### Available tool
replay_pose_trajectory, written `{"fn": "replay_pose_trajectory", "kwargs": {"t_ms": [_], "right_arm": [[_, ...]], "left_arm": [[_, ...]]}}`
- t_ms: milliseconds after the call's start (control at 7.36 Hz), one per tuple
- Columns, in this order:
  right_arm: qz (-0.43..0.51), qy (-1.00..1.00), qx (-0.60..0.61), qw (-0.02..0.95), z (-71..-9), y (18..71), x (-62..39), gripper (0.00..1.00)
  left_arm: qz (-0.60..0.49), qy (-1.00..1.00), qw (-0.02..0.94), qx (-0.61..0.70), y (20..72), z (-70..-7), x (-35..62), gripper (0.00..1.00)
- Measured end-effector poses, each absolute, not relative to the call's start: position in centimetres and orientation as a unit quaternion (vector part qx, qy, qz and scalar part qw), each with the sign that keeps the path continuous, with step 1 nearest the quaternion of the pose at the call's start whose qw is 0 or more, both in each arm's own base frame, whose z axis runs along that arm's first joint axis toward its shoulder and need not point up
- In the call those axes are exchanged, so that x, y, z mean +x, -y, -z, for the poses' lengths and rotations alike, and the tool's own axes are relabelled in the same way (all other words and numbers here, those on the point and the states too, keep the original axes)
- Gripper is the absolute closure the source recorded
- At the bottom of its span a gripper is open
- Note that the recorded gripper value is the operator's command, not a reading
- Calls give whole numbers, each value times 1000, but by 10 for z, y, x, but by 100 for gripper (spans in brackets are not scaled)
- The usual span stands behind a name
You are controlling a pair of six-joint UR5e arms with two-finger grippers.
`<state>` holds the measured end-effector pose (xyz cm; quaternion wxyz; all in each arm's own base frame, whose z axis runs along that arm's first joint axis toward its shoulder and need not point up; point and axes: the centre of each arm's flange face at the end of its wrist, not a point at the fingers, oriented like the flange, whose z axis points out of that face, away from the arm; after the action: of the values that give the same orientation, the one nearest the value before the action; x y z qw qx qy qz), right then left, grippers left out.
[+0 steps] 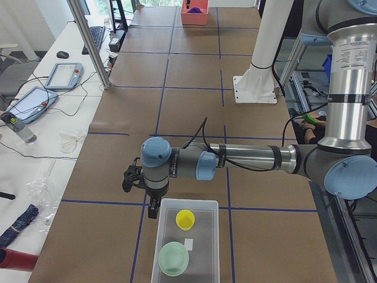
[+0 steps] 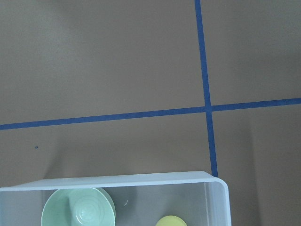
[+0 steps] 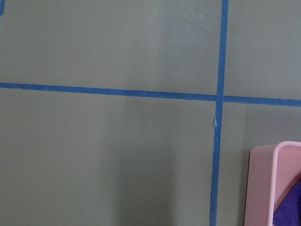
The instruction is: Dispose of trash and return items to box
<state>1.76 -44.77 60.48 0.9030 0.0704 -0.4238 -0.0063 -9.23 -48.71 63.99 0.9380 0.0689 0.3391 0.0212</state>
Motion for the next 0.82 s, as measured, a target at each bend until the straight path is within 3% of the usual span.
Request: {"fn": "replay_pose_trajectory", "kwargs": {"t_ms": [815], "right_arm": [[6,424,71,903,-605,448,18,0]], "left_arm": [[-33,-365,928,67,486,-639,-80,0]]}}
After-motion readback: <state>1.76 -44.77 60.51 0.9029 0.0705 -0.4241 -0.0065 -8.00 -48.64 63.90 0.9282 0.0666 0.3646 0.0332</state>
